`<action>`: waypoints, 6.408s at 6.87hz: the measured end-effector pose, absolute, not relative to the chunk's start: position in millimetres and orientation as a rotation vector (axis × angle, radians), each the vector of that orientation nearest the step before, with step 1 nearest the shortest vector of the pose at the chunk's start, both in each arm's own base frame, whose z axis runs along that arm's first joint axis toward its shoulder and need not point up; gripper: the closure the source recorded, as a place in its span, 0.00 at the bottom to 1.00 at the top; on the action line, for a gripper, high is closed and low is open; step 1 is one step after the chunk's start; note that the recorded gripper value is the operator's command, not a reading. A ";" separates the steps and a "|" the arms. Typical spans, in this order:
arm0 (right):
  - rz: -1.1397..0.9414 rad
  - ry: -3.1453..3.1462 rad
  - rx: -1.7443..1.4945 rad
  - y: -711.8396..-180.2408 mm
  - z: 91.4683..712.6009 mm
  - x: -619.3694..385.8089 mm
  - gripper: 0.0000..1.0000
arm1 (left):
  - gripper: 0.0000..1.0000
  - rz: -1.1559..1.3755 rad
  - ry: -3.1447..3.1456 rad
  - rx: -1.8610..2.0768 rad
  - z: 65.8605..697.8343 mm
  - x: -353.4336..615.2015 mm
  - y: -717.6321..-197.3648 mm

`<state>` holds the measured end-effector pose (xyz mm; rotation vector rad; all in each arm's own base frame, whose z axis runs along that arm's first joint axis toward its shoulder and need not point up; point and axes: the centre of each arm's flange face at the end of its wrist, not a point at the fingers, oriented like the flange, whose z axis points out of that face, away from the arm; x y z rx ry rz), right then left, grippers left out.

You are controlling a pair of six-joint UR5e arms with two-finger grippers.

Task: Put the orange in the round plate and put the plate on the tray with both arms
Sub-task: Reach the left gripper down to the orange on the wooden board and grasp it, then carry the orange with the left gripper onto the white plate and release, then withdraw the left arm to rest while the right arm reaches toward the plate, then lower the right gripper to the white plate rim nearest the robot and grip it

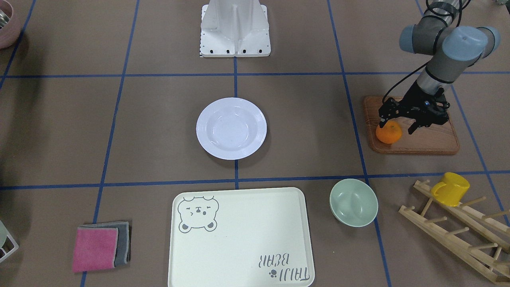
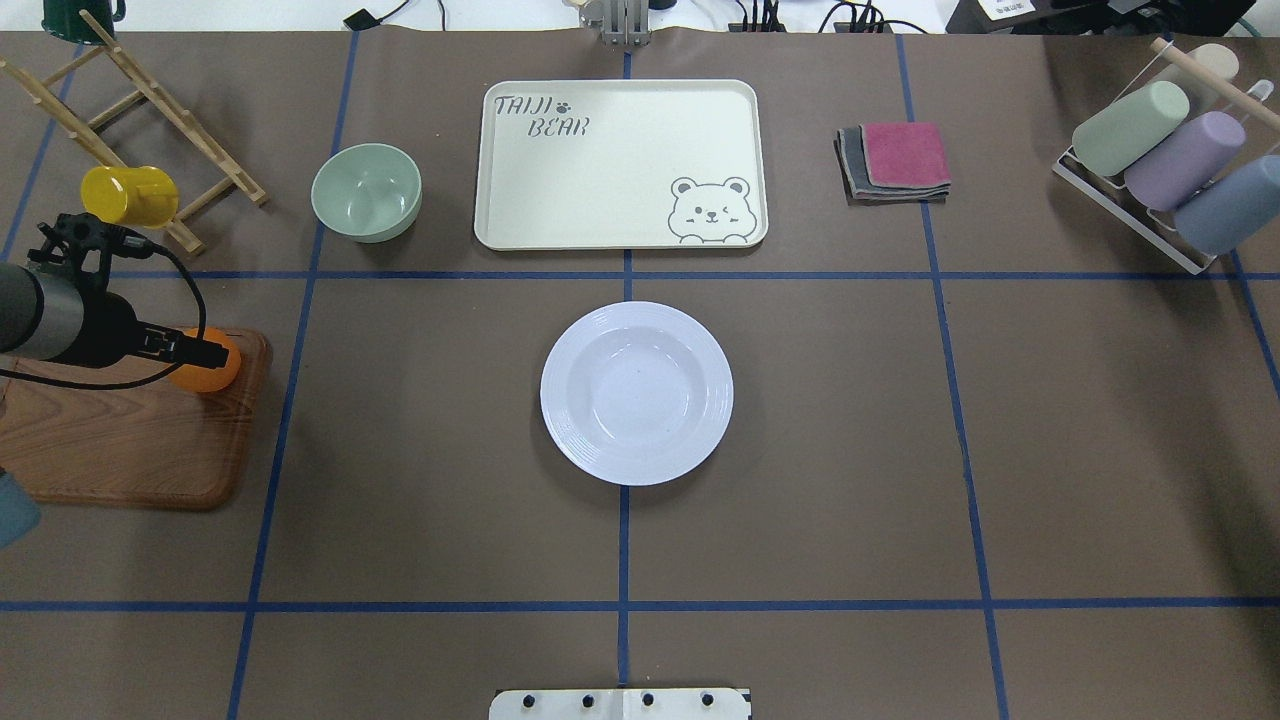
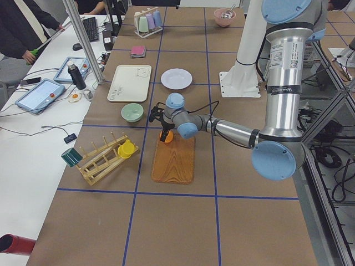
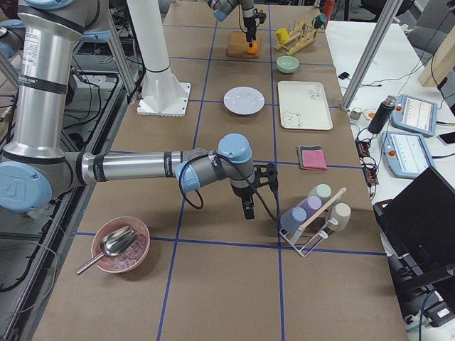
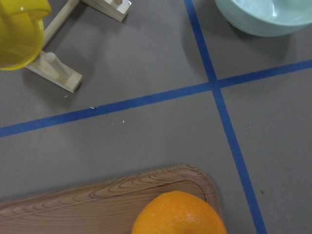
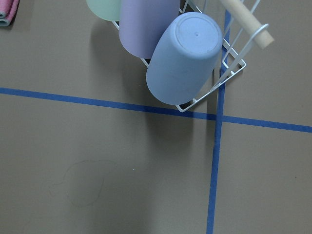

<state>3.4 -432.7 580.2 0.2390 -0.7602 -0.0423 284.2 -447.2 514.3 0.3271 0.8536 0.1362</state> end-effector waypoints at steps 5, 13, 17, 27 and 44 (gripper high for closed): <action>-0.041 -0.751 0.243 -432.8 580.6 4.2 0.00 | 1.00 0.151 0.858 0.348 497.7 298.6 -438.2; 0.189 -0.927 0.237 -445.6 528.3 -62.6 0.00 | 0.90 -0.088 0.869 0.177 163.0 574.2 -423.9; 0.237 -1.001 0.218 -455.2 476.9 -107.9 0.00 | 0.01 -0.094 0.874 0.225 160.4 647.4 -400.6; 0.880 -1.344 0.151 -332.8 344.4 -311.0 0.01 | 0.01 0.369 0.662 0.276 450.6 104.7 -535.9; 1.195 -1.356 0.146 -280.0 306.6 -598.5 0.78 | 0.01 0.277 0.840 0.183 576.3 -26.2 -499.3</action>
